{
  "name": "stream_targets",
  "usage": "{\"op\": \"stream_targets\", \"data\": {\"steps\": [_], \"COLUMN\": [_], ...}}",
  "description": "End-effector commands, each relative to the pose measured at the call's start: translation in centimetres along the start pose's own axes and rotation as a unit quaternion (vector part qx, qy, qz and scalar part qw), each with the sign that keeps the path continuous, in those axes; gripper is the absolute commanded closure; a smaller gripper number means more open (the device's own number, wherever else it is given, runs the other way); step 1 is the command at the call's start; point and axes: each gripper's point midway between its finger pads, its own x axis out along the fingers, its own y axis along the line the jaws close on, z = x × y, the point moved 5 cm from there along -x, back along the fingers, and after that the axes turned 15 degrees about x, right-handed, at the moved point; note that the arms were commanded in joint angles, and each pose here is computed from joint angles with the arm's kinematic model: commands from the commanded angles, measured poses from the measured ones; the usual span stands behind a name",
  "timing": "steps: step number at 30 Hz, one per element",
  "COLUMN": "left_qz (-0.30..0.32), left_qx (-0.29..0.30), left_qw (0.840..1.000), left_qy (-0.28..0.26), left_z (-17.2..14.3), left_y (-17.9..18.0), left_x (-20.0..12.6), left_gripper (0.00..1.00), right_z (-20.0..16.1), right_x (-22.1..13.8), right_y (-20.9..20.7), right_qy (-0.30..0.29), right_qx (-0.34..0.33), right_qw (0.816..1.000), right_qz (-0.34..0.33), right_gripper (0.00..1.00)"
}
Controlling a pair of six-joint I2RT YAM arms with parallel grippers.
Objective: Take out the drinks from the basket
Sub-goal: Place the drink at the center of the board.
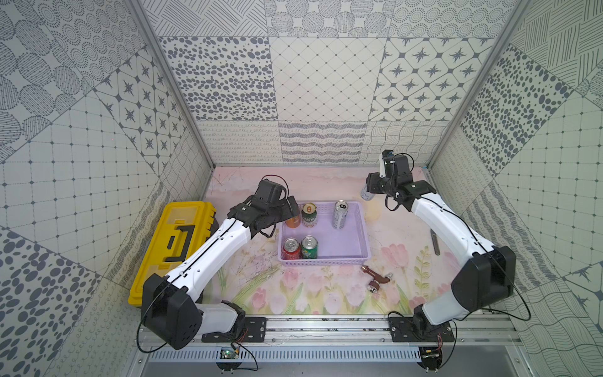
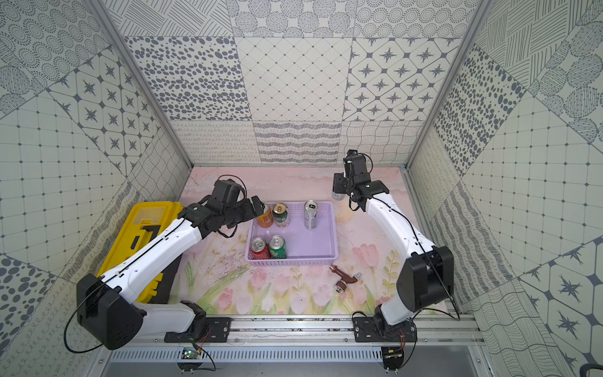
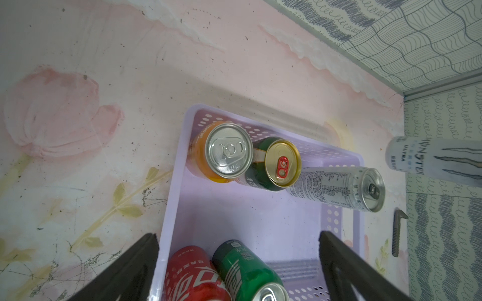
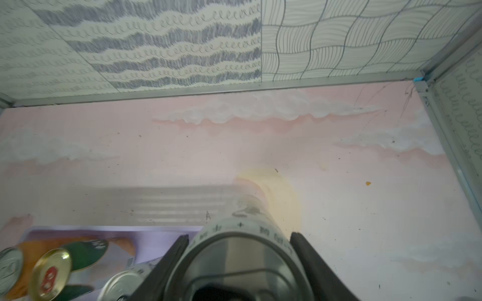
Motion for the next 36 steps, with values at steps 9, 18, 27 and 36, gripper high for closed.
{"op": "stream_targets", "data": {"steps": [9,18,27,36], "left_qz": [-0.020,-0.029,-0.044,-0.058], "left_qx": [0.016,0.020,0.021,0.025], "left_qw": [1.000,0.999,0.998,0.998], "left_qy": [0.014,0.020,0.031,0.031], "left_z": [-0.3,-0.4,-0.5,-0.4], "left_y": [-0.5,-0.8,-1.2,-1.6], "left_x": [0.6,0.9,1.6,1.6], "left_gripper": [0.00,0.00,0.00,0.00], "right_z": [2.3,1.6,0.3,-0.9], "right_x": [6.0,7.0,7.9,8.8], "right_y": [-1.1,-1.8,-2.3,-2.8], "right_qy": [-0.019,0.009,0.034,0.050], "right_qx": [0.026,0.034,0.030,0.031], "right_qw": [0.999,0.999,0.998,0.996], "right_qz": [-0.028,-0.035,-0.052,-0.065], "right_gripper": [0.68,0.68,0.63,0.51]}}
